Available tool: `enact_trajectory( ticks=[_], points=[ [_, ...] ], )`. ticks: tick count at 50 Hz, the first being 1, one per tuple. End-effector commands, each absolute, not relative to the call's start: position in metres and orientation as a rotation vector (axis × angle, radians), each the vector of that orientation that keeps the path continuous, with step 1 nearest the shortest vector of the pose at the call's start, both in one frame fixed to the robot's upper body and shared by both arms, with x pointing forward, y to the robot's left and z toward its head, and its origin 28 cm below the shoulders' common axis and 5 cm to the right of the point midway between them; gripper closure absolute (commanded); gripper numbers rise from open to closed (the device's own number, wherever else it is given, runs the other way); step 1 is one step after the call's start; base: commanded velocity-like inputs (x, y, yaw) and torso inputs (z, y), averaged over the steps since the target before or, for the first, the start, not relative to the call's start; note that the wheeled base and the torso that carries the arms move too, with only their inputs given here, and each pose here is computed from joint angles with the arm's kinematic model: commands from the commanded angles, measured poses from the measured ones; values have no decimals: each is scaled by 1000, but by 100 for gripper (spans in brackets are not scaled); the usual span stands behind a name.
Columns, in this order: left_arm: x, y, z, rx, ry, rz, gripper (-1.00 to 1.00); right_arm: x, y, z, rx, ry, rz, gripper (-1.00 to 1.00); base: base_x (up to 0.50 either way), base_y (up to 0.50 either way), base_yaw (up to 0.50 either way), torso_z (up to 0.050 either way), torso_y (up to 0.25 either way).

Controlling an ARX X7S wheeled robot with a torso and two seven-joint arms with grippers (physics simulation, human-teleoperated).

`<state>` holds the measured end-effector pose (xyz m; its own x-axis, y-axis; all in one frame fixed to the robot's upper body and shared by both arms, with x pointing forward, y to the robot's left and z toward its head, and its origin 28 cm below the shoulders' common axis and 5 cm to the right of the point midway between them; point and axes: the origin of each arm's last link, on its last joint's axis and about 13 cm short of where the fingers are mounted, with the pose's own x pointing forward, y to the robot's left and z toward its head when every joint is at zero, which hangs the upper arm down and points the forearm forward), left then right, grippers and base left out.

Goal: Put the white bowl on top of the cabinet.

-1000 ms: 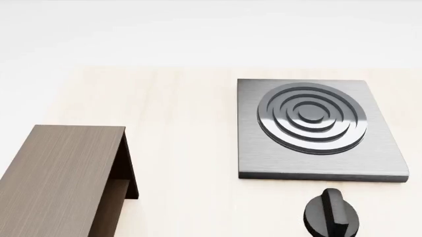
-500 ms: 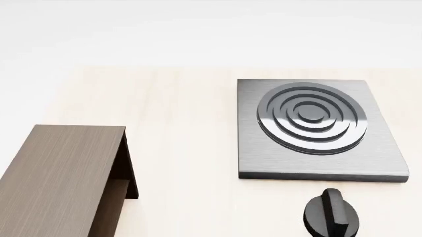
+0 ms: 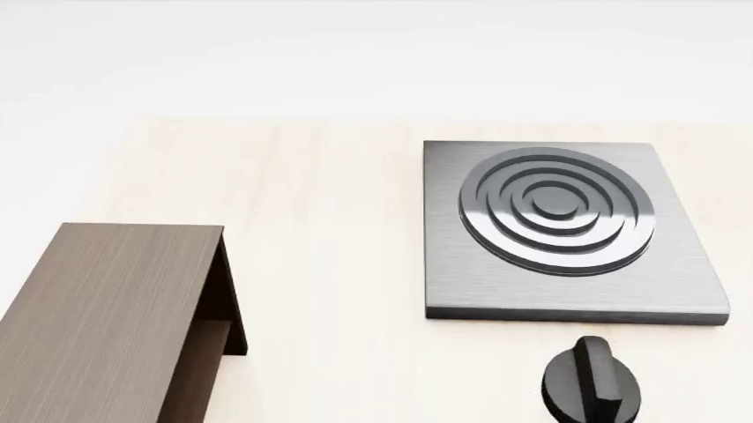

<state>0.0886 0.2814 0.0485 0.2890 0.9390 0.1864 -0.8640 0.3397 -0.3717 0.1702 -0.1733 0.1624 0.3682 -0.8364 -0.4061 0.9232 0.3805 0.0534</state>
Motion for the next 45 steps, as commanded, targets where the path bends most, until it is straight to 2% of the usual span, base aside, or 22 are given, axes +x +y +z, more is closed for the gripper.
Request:
enact_trajectory(
  ticks=[1, 45],
  points=[
    [89, 281, 48, -213, -402, 1215, -100, 179, -180, 153, 277, 369, -1169, -100, 0, 0, 0, 0, 0],
    [90, 281, 47, -218, -397, 1213, -100, 194, -204, 111, 280, 527, -1246, -100, 0, 0, 0, 0, 0]
  ],
)
